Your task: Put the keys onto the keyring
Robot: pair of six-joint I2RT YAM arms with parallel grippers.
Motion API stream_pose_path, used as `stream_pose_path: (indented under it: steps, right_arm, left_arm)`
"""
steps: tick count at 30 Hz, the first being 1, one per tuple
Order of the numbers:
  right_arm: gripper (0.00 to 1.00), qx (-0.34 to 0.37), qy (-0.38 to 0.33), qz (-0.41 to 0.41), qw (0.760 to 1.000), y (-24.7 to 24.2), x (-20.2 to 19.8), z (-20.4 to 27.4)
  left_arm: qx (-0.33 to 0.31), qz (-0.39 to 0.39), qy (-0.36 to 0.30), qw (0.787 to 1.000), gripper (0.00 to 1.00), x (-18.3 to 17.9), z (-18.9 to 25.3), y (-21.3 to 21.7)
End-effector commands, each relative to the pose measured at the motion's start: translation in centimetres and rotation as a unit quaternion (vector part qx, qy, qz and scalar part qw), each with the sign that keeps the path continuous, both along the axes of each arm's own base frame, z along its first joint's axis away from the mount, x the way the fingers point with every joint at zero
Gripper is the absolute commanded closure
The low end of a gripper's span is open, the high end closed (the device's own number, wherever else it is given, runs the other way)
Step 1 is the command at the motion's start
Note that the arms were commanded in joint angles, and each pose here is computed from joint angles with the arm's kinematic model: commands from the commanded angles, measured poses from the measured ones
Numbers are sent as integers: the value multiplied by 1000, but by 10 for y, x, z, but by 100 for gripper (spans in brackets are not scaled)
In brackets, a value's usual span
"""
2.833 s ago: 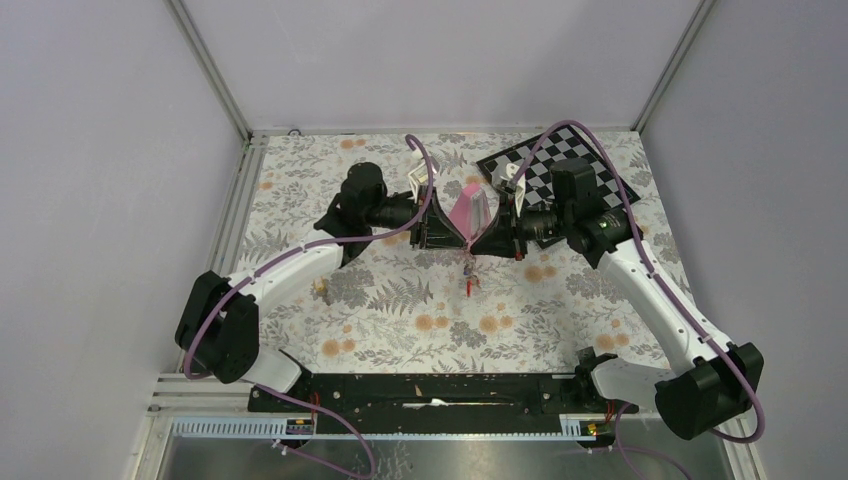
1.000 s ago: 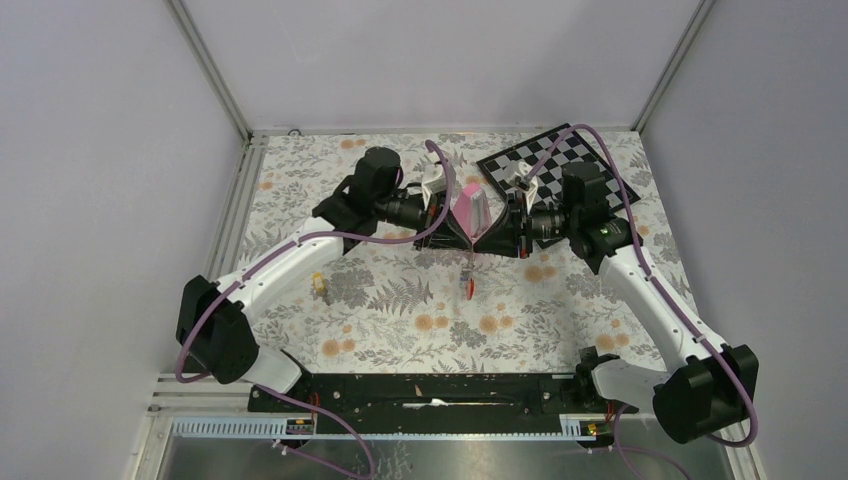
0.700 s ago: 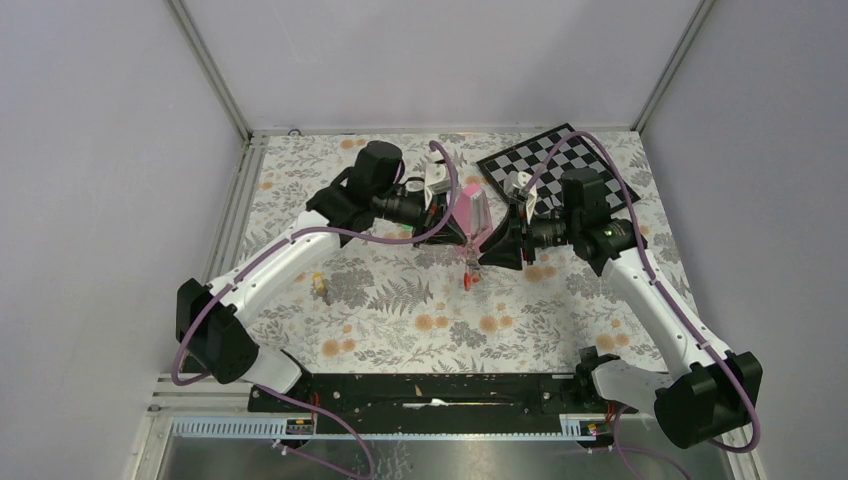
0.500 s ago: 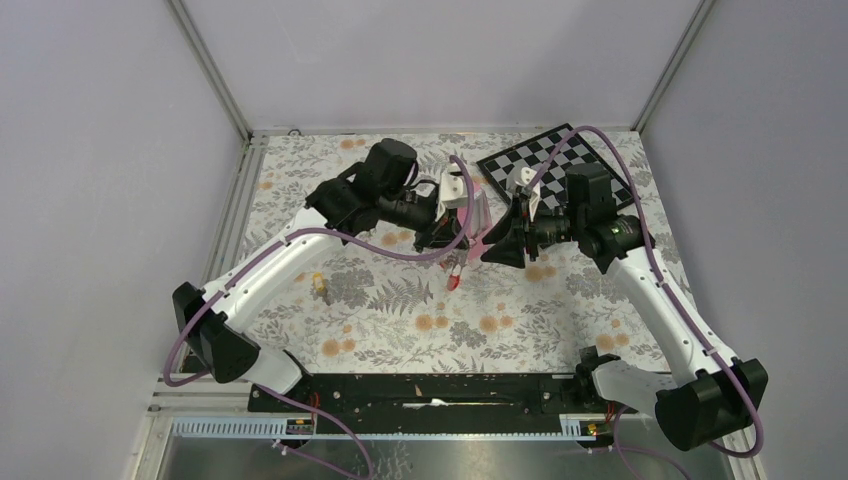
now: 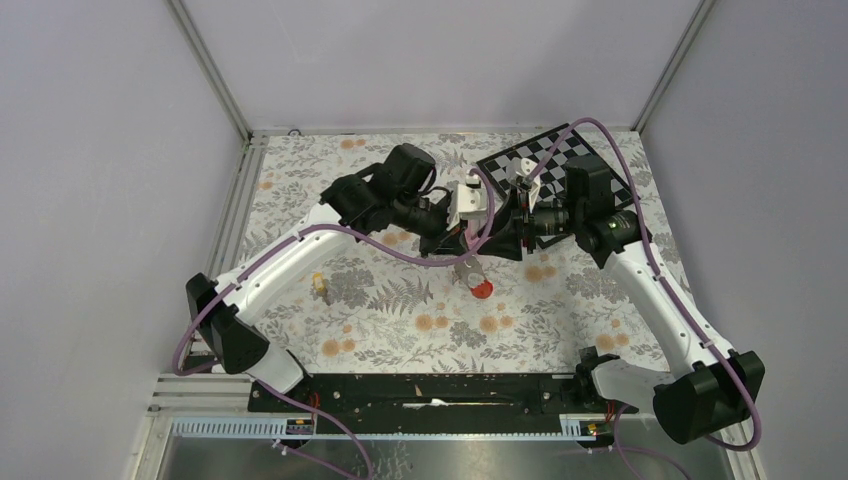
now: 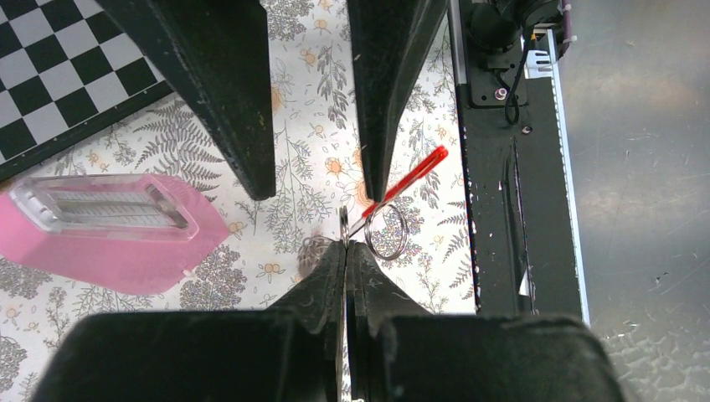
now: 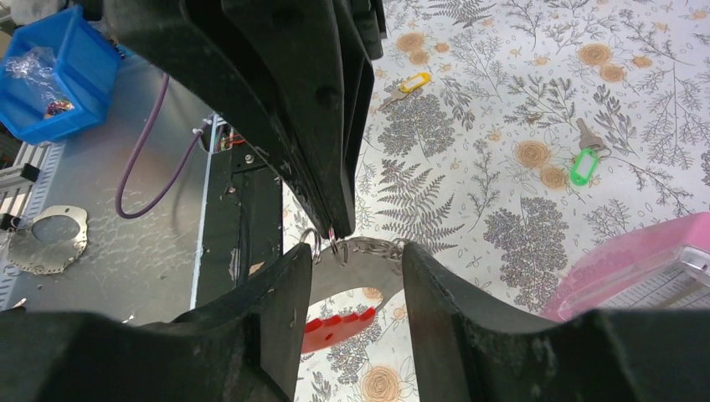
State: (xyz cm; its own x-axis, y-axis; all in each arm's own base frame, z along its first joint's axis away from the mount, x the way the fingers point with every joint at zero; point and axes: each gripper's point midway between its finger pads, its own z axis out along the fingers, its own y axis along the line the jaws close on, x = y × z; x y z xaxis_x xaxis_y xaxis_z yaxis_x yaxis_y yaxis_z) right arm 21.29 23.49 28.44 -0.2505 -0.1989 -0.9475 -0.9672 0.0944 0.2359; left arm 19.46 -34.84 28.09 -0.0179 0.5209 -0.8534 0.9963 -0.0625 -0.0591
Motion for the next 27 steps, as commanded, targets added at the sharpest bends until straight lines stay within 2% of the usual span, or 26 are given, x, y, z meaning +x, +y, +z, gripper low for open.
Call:
stream_pose_path:
  steps: [1, 8, 19, 22, 27]
  right_arm:
    - [51, 20, -15, 21, 999, 8, -2, 14]
    - [57, 16, -7, 20, 1000, 9, -2, 2]
    - [53, 13, 4, 26, 1000, 9, -8, -9]
    - [59, 13, 8, 24, 1000, 10, -8, -11]
    - [77, 19, 16, 27, 999, 12, -7, -11]
  left_arm:
    - [-19, -4, -26, 999, 100, 2, 19, -8]
    - [-19, -6, -26, 999, 100, 1, 18, -10]
    - [-20, 2, -23, 1000, 100, 4, 19, -12]
    - [-22, 0, -22, 1000, 100, 2, 20, -12]
    - [-24, 2, -16, 1000, 100, 2, 19, -14]
